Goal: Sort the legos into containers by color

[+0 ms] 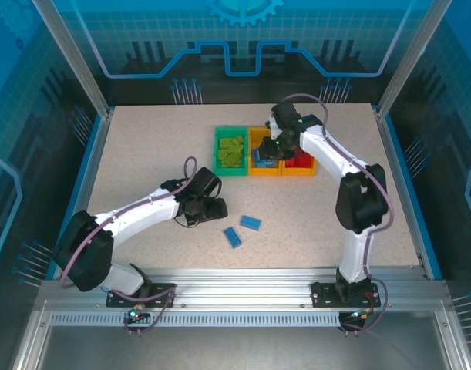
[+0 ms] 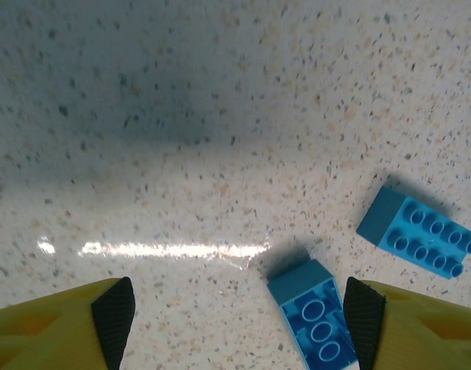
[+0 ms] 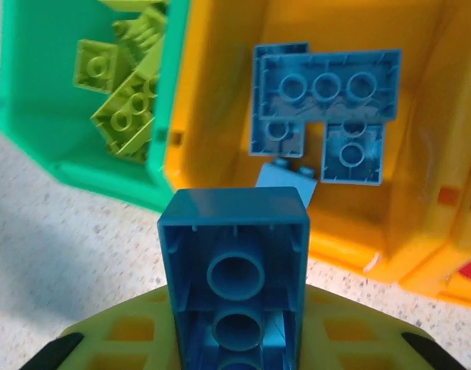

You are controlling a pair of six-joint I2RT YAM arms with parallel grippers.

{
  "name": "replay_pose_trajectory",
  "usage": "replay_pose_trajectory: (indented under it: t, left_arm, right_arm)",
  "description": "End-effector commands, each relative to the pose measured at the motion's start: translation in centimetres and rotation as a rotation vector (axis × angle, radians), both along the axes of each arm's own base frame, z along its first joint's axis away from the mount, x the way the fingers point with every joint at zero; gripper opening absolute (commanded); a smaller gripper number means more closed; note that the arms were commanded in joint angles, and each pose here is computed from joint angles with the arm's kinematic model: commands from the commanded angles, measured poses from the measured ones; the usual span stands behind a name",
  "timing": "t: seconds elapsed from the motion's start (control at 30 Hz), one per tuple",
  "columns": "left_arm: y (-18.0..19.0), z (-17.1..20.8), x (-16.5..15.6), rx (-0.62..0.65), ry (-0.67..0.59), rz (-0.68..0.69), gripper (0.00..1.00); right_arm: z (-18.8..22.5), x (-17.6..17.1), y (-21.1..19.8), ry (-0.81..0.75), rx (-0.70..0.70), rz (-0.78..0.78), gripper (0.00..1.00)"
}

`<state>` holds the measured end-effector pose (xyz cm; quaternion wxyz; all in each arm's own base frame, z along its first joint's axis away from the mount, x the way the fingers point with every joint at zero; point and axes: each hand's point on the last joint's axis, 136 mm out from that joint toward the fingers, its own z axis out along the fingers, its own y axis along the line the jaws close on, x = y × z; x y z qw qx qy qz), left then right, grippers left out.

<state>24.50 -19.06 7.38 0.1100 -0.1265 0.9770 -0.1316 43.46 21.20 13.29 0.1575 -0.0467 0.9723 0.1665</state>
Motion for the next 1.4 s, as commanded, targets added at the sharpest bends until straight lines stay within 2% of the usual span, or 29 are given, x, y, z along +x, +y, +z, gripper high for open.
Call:
replay_pose_trajectory:
  t: [0.0, 0.07, 0.23, 0.3, 0.33, 0.57, 0.83, 1.37]
  left_arm:
    - [-1.0, 0.1, -1.1, -0.051, 0.014, 0.046, 0.76]
    - [-1.3, -0.4, -1.7, -0.052, 0.033, 0.052, 0.76]
    - [-2.3, -1.0, -2.9, -0.075, 0.059, 0.065, 0.77]
    - [-2.7, -1.1, -3.4, -0.078, 0.080, 0.067, 0.78]
    - [-2.9, -1.3, -3.7, -0.078, 0.091, 0.068, 0.78]
    - [-5.1, -2.6, -5.1, -0.102, 0.143, 0.088, 0.79]
    - [-6.5, -4.6, -5.5, -0.071, 0.202, 0.079, 0.76]
    - [-7.2, -3.6, -3.7, -0.059, 0.148, 0.074, 0.75]
  right_arm:
    - [-0.9, 1.2, -1.1, 0.065, -0.043, -0.081, 0.29]
    - [-1.3, 2.2, -1.1, 0.068, -0.039, -0.103, 0.32]
    - [-1.7, 3.6, -0.6, 0.065, -0.022, -0.107, 0.50]
    - [-1.6, 3.5, -0.5, 0.066, -0.025, -0.103, 0.62]
    - [-1.5, 3.4, -0.4, 0.063, -0.024, -0.100, 0.63]
    - [0.7, 1.8, 0.2, 0.015, 0.022, -0.073, 0.65]
    - [2.9, -1.4, 0.4, -0.060, 0.002, -0.008, 0.66]
    - [2.3, -5.3, -1.4, -0.049, -0.023, -0.013, 0.66]
